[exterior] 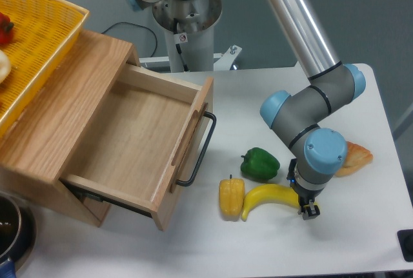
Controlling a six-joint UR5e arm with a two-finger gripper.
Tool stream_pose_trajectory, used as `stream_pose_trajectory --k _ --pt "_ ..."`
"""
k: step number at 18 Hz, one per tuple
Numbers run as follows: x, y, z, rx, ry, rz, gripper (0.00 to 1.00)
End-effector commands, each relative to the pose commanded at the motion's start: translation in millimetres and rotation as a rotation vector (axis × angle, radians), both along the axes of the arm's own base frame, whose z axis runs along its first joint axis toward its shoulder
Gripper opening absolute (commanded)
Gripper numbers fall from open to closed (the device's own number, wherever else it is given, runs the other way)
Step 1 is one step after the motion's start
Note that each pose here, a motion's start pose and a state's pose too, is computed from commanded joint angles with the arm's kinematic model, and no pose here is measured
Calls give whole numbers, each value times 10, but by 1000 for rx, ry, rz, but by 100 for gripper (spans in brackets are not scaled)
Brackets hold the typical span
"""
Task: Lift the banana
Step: 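Lift the gripper, raising the banana off the table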
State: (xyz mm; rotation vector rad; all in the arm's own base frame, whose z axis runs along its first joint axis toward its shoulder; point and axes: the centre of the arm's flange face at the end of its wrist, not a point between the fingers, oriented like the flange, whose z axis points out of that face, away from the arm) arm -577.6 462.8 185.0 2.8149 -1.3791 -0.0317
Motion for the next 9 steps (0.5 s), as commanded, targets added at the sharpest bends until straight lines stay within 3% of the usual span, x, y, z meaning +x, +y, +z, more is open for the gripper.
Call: stream_pose_trajectory --k 9 --pt "-37 -18 100 9 13 61 41"
